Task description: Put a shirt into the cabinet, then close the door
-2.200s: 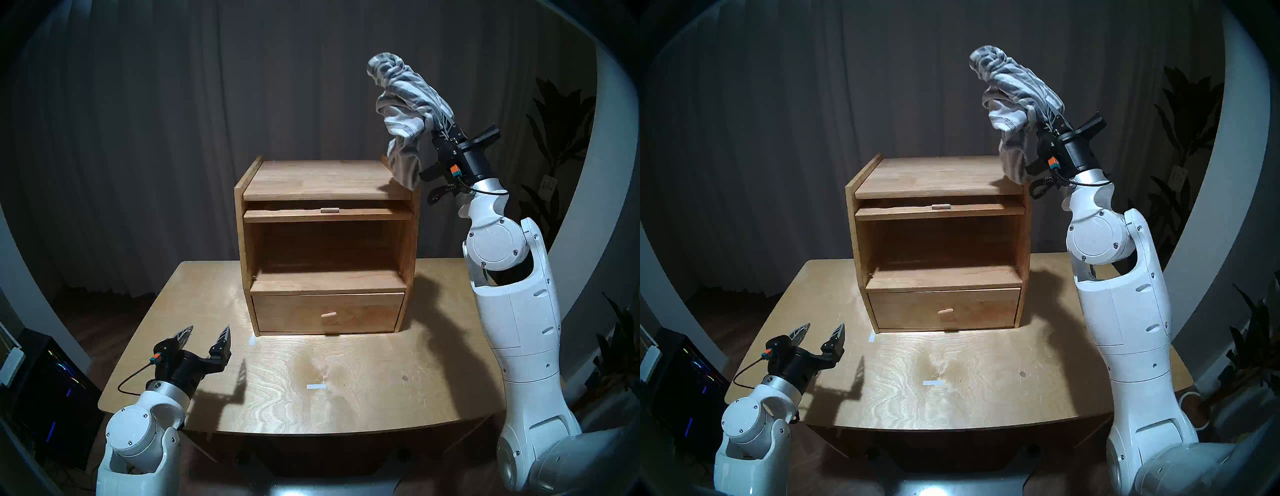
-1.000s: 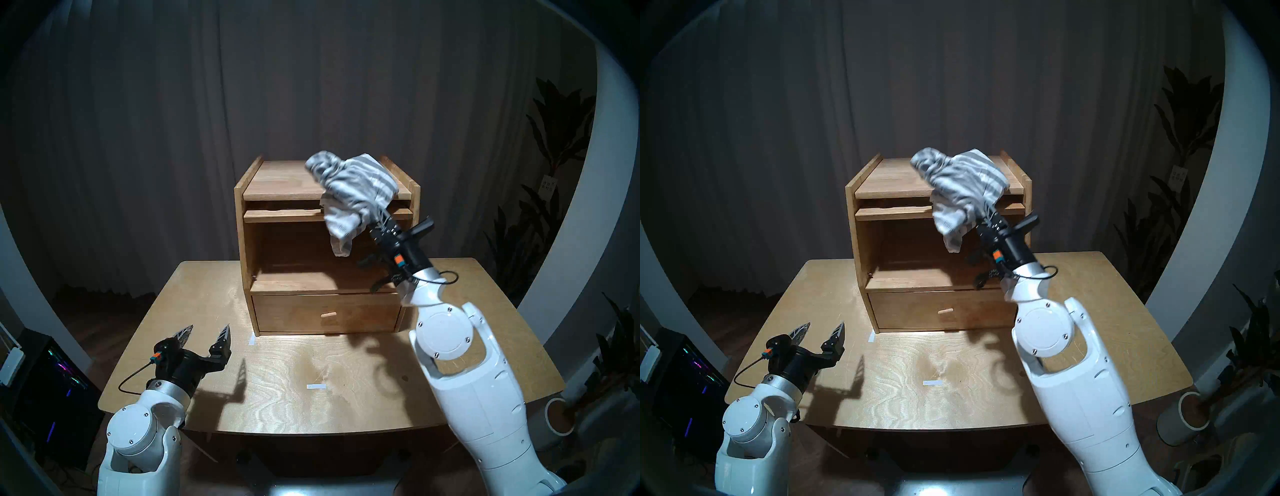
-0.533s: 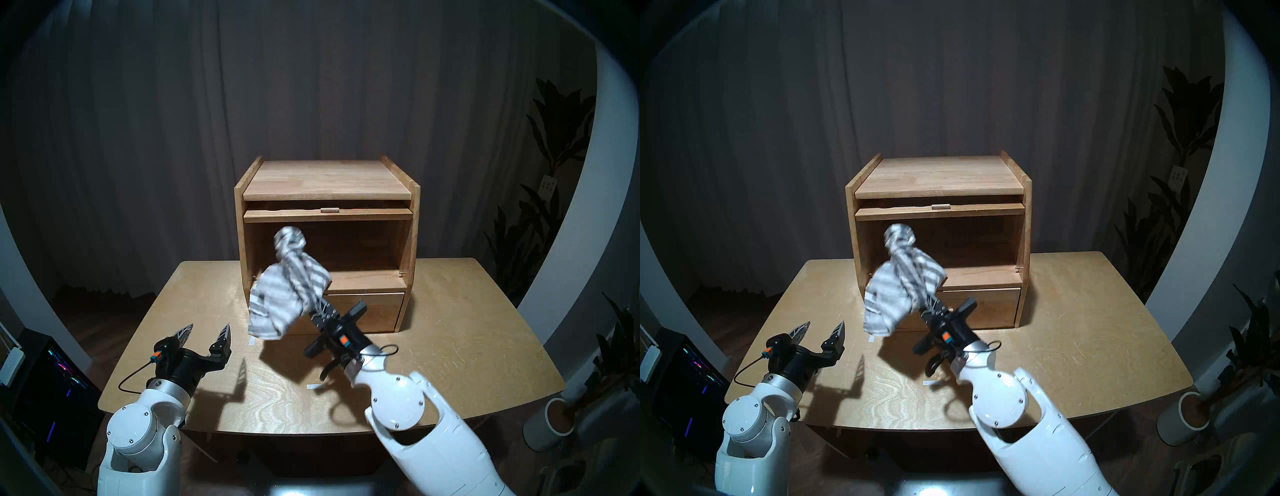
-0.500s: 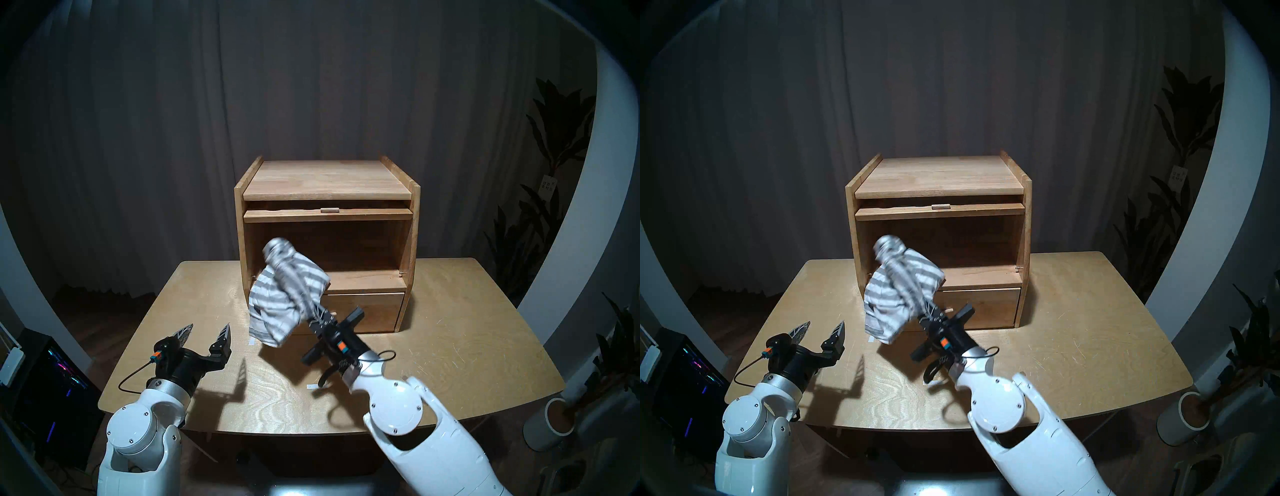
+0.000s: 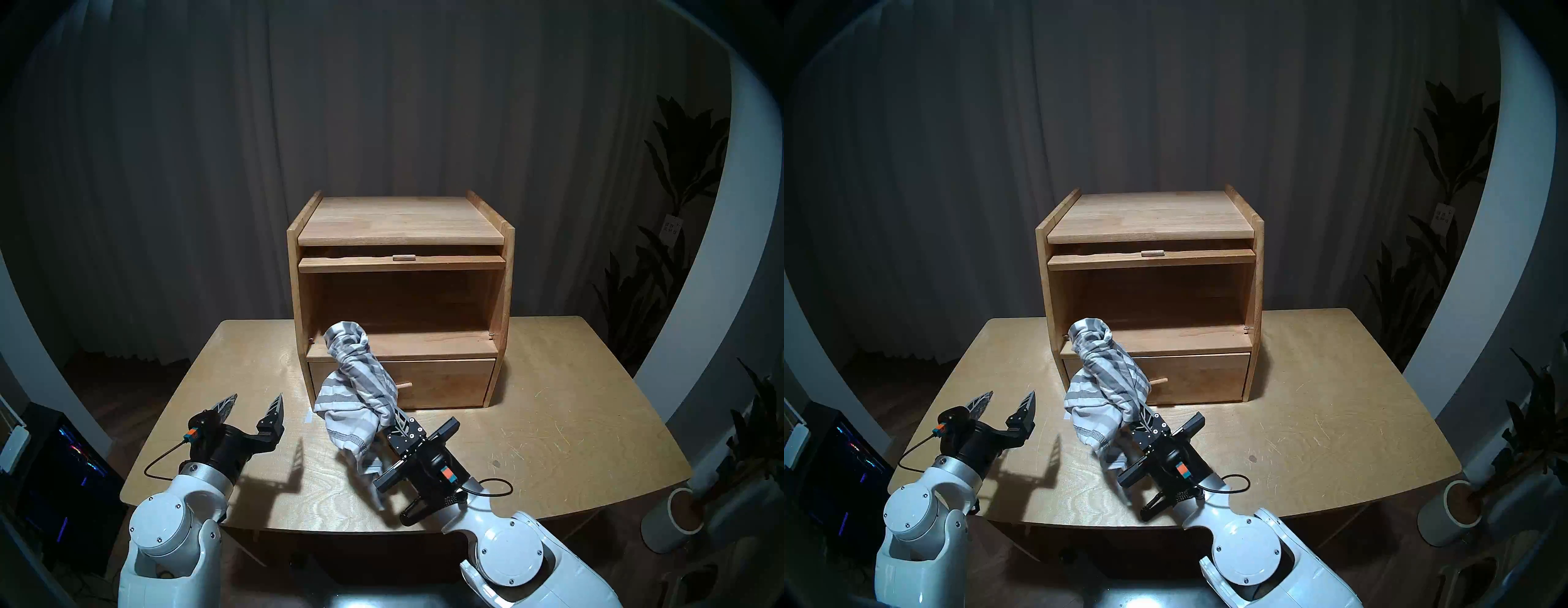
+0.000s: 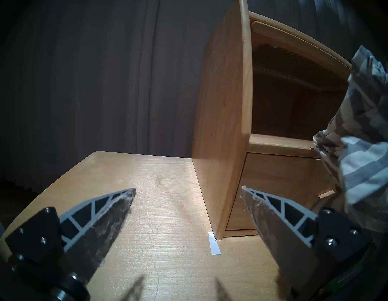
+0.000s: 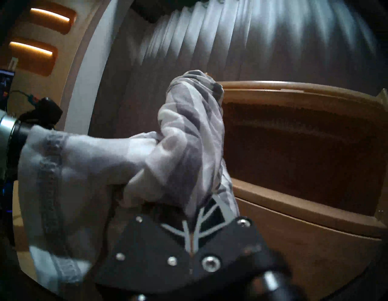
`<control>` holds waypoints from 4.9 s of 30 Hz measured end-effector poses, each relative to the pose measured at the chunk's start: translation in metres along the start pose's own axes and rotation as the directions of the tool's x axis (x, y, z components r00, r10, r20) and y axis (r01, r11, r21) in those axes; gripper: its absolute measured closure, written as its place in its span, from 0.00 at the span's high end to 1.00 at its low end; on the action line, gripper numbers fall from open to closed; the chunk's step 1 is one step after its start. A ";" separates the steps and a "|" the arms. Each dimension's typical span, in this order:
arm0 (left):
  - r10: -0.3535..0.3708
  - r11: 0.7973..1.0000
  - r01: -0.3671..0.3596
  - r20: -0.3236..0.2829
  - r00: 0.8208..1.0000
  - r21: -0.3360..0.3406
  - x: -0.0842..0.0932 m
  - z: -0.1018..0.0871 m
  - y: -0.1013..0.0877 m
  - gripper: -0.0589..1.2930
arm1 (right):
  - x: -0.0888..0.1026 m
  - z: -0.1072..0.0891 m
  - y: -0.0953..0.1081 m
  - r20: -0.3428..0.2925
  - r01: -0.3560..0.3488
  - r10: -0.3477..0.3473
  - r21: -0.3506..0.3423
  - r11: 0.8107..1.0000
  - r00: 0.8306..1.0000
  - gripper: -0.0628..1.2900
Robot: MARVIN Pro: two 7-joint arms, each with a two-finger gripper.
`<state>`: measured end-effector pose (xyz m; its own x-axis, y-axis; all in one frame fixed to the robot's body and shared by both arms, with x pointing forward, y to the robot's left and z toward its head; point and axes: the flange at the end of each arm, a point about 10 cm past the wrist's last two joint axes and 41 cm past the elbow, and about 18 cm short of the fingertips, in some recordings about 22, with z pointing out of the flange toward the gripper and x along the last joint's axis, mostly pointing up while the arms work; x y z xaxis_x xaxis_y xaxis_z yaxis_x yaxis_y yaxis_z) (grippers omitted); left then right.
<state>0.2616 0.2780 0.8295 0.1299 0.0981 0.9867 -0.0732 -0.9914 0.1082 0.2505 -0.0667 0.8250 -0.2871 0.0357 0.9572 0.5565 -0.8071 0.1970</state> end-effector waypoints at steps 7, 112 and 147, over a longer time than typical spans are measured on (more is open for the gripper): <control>0.005 1.000 -0.005 -0.006 1.000 -0.005 0.003 0.000 0.001 0.97 | 0.020 -0.020 0.028 -0.089 -0.011 0.003 -0.087 0.996 0.996 0.02; 0.015 1.000 -0.015 -0.010 1.000 -0.007 0.007 -0.005 0.003 0.97 | -0.021 0.194 0.171 0.038 -0.076 0.106 -0.474 0.877 0.994 0.02; 0.014 1.000 -0.014 -0.005 1.000 -0.002 0.008 -0.005 0.003 0.97 | -0.007 0.238 0.156 0.218 -0.119 0.249 -0.479 0.870 0.944 0.02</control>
<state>0.2571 0.2762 0.8382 0.1241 0.0845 0.9887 -0.0767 -0.9926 0.0945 0.5250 -0.0526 0.8998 0.0379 -0.0388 0.9985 0.1451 -0.9884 -0.0439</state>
